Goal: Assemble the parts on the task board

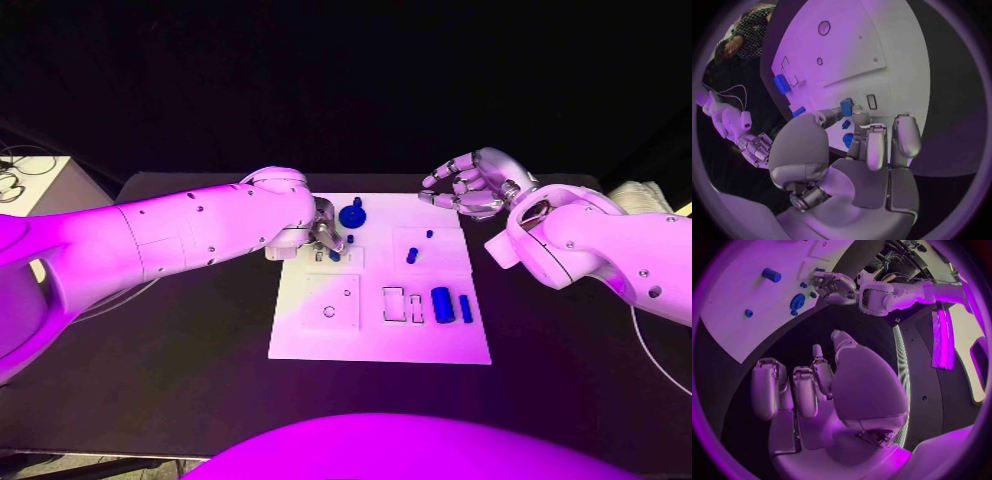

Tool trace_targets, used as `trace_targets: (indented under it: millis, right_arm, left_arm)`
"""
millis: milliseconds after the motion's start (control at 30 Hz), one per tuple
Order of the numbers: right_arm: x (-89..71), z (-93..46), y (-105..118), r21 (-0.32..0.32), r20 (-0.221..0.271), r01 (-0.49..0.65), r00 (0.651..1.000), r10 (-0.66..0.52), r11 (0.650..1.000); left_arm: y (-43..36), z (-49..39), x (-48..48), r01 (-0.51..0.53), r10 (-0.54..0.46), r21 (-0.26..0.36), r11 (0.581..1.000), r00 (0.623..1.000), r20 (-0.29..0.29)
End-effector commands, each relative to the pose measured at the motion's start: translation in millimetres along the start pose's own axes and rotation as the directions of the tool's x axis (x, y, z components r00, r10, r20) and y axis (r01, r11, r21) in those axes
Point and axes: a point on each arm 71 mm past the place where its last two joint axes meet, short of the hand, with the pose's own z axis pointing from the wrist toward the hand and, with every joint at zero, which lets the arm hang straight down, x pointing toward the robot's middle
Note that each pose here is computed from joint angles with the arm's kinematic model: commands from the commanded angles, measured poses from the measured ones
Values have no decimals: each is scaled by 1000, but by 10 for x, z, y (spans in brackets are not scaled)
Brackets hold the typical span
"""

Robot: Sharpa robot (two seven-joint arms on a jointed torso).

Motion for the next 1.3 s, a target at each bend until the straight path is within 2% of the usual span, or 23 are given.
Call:
trace_targets:
  millis: [33, 533, 1300]
  right_arm:
    - [12, -3, 11, -12, -9, 9, 1000, -9, 1000]
    - [17, -5, 26, -24, -8, 26, 1000, -26, 999]
    - [16, -14, 30, -25, -6, 25, 1000, -25, 999]
  left_arm:
    - [-10, 21, 95, -12, 12, -3, 1000, 998, -56]
    - [-2, 37, 109, -12, 11, -7, 1000, 998, -63]
    - [53, 65, 85, -13, 11, -31, 999, 998, -64]
